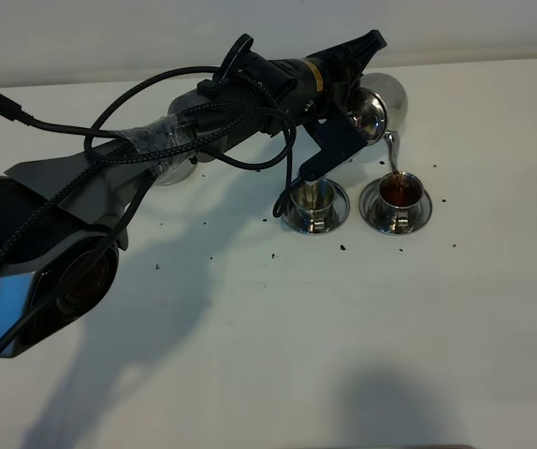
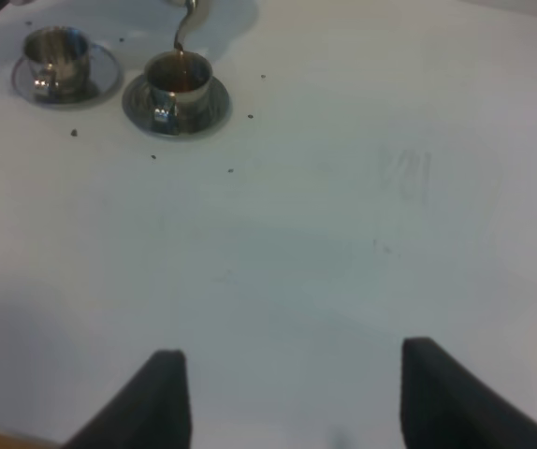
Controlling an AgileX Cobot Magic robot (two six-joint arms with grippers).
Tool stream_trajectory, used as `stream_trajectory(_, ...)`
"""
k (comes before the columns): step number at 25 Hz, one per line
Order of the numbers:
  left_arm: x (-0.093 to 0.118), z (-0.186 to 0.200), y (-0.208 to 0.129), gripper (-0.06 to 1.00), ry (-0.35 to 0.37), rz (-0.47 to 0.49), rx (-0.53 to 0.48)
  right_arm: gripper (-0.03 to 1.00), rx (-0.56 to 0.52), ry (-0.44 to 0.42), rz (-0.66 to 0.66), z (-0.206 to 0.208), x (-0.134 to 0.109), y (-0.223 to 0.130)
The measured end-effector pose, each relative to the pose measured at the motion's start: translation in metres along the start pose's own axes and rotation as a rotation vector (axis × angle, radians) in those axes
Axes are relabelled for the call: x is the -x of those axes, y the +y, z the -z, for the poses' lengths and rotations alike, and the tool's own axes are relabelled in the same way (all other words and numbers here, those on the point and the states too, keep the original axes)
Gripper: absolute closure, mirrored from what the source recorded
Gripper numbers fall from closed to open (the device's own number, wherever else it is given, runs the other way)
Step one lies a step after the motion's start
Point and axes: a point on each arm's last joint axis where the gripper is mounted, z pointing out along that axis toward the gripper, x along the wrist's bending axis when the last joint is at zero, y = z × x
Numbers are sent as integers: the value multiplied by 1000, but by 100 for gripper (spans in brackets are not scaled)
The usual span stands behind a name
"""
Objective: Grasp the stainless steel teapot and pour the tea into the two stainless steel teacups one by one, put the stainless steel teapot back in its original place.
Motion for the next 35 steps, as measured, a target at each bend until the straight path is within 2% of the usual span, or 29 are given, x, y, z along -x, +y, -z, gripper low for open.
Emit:
stream_trajectory(13,-2,0,3,72,5,2,5,48,0,0,1,0,0,0)
stream_trajectory(20,2,1,6,72,-53,85,44,48,0,0,1,0,0,0)
stream_trajectory(26,3,2,5,72,-60,179,41,48,0,0,1,0,0,0)
stream_trajectory(35,-2,15,-8,72,-81,246,31,48,0,0,1,0,0,0)
